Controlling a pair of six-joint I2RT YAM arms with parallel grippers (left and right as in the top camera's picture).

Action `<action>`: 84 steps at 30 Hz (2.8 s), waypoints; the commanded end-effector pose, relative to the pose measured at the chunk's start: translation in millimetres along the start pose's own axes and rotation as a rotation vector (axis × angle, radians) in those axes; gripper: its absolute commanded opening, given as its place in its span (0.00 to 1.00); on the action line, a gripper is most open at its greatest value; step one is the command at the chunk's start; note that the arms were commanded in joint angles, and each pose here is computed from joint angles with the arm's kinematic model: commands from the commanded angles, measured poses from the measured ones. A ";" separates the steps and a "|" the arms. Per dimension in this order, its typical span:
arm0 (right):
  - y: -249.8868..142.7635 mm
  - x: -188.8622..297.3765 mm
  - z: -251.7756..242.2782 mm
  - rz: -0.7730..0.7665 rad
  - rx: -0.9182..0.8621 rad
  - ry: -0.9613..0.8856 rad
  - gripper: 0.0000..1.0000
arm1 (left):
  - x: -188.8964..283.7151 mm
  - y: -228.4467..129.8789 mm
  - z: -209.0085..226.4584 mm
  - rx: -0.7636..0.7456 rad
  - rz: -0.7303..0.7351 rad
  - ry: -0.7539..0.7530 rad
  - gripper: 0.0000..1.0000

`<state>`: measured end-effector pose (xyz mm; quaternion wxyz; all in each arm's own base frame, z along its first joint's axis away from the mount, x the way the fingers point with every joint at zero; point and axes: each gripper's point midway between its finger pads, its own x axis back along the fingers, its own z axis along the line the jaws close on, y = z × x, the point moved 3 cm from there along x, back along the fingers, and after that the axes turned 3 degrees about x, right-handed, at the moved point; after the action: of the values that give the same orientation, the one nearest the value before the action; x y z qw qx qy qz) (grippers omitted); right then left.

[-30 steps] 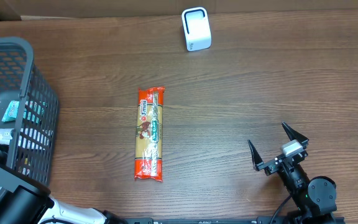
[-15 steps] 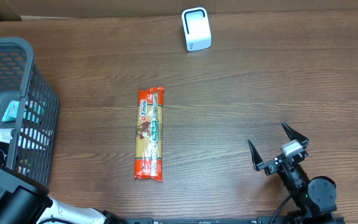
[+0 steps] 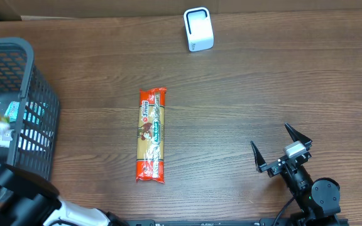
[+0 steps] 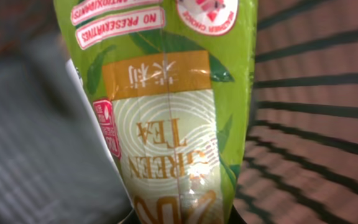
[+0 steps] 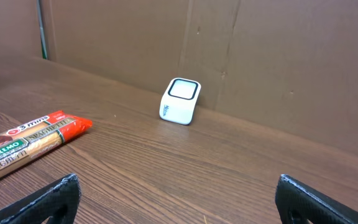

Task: Scan the item barcode
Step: 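Carry the green tea carton out and place it right of the spaghetti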

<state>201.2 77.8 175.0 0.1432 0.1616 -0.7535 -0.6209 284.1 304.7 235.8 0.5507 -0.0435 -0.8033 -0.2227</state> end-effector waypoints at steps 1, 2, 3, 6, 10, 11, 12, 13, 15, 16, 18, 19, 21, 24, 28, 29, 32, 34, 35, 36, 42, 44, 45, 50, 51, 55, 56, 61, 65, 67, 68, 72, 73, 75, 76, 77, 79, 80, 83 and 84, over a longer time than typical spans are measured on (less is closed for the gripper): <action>-1.3 0.0 0.4 -0.006 -0.006 -0.003 1.00 | 103.2 -4.2 -71.0 -0.155 -0.198 -0.252 0.05; -1.3 0.0 0.4 -0.006 -0.006 -0.003 1.00 | 118.8 -10.4 -83.6 -0.187 -0.218 -0.292 0.05; -1.3 0.0 0.4 -0.006 -0.006 -0.003 1.00 | 137.9 -20.7 -99.3 -0.237 -0.242 -0.340 0.05; -1.3 0.0 0.4 -0.006 -0.006 -0.003 1.00 | 184.2 -58.1 -136.1 -0.392 -0.303 -0.440 0.04; -1.3 0.0 0.4 -0.006 -0.006 -0.003 1.00 | 217.6 -123.0 -167.6 -0.559 -0.263 -0.551 0.05; -1.3 0.0 0.5 -0.006 -0.006 -0.002 1.00 | 221.1 -142.0 -174.3 -0.605 -0.228 -0.574 0.05; -1.3 0.0 0.5 -0.006 -0.006 -0.002 1.00 | 222.8 -164.4 -180.0 -0.667 -0.184 -0.586 0.05; -1.3 0.0 0.4 -0.006 -0.006 -0.003 1.00 | 221.6 -180.3 -183.8 -0.705 -0.148 -0.584 0.06; -1.3 0.0 0.4 -0.006 -0.006 -0.003 1.00 | 211.1 -232.6 -195.4 -0.844 -0.023 -0.568 0.06; -1.3 0.0 0.5 -0.006 -0.006 -0.002 1.00 | 204.2 -250.9 -199.6 -0.894 0.022 -0.559 0.06; -1.3 0.0 0.4 -0.006 -0.006 -0.003 1.00 | 189.5 -281.6 -205.6 -0.961 0.104 -0.541 0.07; -1.3 0.0 0.4 -0.006 -0.006 -0.003 1.00 | 177.8 -299.2 -208.3 -0.986 0.155 -0.521 0.07; -1.3 0.0 0.4 -0.006 -0.006 -0.003 1.00 | 152.2 -331.6 -211.9 -1.034 0.239 -0.475 0.07; -1.3 0.0 0.5 -0.006 -0.006 -0.002 1.00 | 108.1 -375.8 -213.0 -1.089 0.337 -0.394 0.08; -1.3 0.0 0.4 -0.006 -0.006 -0.003 1.00 | 45.6 -430.4 -206.4 -1.150 0.445 -0.307 0.12; -1.3 0.0 0.4 -0.006 -0.006 -0.003 1.00 | 32.8 -439.7 -203.9 -1.156 0.463 -0.287 0.12; -1.3 0.0 0.5 -0.006 -0.006 -0.002 1.00 | -16.1 -472.3 -194.0 -1.184 0.524 -0.211 0.12; -1.3 0.0 0.5 -0.006 -0.006 -0.002 1.00 | -33.6 -483.3 -189.7 -1.200 0.546 -0.175 0.12; -1.3 0.0 0.4 -0.006 -0.006 -0.003 1.00 | -47.8 -492.6 -185.1 -1.214 0.571 -0.139 0.13; -1.3 0.0 0.4 -0.006 -0.006 -0.003 1.00 | -53.1 -495.5 -183.4 -1.217 0.579 -0.125 0.16; -1.3 0.0 0.4 -0.006 -0.006 -0.003 1.00 | -60.8 -499.5 -180.5 -1.227 0.594 -0.105 0.45; -1.3 0.0 0.4 -0.006 -0.006 -0.003 1.00 | -56.8 -498.2 -183.5 -1.229 0.588 -0.115 0.52; -1.3 0.0 0.4 -0.006 -0.006 -0.003 1.00 | -54.7 -497.5 -185.4 -1.229 0.587 -0.118 0.54; -1.3 0.0 0.4 -0.006 -0.006 -0.003 1.00 | -29.4 -488.0 -203.7 -1.245 0.556 -0.151 0.59; -1.3 0.0 0.4 -0.006 -0.006 -0.003 1.00 | -22.2 -484.1 -208.9 -1.246 0.540 -0.155 0.59; -1.3 0.0 0.5 -0.006 -0.006 -0.002 1.00 | 21.6 -461.8 -235.8 -1.253 0.440 -0.206 0.60; -1.3 0.0 0.5 -0.006 -0.006 -0.002 1.00 | 35.9 -454.9 -242.4 -1.252 0.409 -0.226 0.61; -1.3 0.0 0.4 -0.006 -0.006 -0.003 1.00 | 116.3 -418.8 -264.7 -1.231 0.259 -0.377 0.95; -1.3 0.0 0.4 -0.006 -0.006 -0.003 1.00 | 168.1 -380.4 -264.2 -1.174 0.132 -0.460 1.00; -1.3 0.0 0.5 -0.006 -0.006 -0.002 1.00 | 195.6 -348.6 -256.2 -1.120 0.053 -0.503 1.00; -1.3 0.0 0.4 -0.006 -0.006 -0.003 1.00 | 202.8 -336.2 -252.1 -1.102 0.026 -0.513 1.00; -1.3 0.0 0.4 -0.006 -0.006 -0.003 1.00 | 217.3 -284.4 -229.2 -0.983 -0.064 -0.493 1.00; -1.3 0.0 0.5 -0.006 -0.006 -0.002 1.00 | 218.4 -269.8 -221.9 -0.947 -0.085 -0.476 1.00; -1.3 0.0 0.4 -0.006 -0.006 -0.003 1.00 | 218.8 -240.7 -205.7 -0.870 -0.126 -0.431 1.00; -1.3 0.0 0.4 -0.006 -0.006 -0.003 1.00 | 218.2 -226.4 -197.5 -0.826 -0.144 -0.405 1.00; -1.3 0.0 0.5 -0.006 -0.006 -0.002 1.00 | 216.7 -211.7 -188.4 -0.779 -0.161 -0.376 1.00; -1.3 0.0 0.4 -0.006 -0.006 -0.003 1.00 | 212.5 -182.8 -169.0 -0.678 -0.188 -0.313 1.00; -1.3 0.0 0.4 -0.006 -0.006 -0.003 1.00 | 210.0 -170.8 -159.8 -0.633 -0.196 -0.285 1.00; -1.3 0.0 0.5 -0.006 -0.006 -0.002 1.00 | 203.7 -132.9 -126.7 -0.470 -0.225 -0.197 1.00; -1.3 0.0 0.5 -0.006 -0.006 -0.002 1.00 | 203.3 -124.2 -118.3 -0.433 -0.233 -0.182 1.00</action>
<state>201.2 77.8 175.1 0.1431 0.1618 -0.7535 -0.6209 282.6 78.0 412.7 0.4024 -0.1340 -0.7726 -0.4725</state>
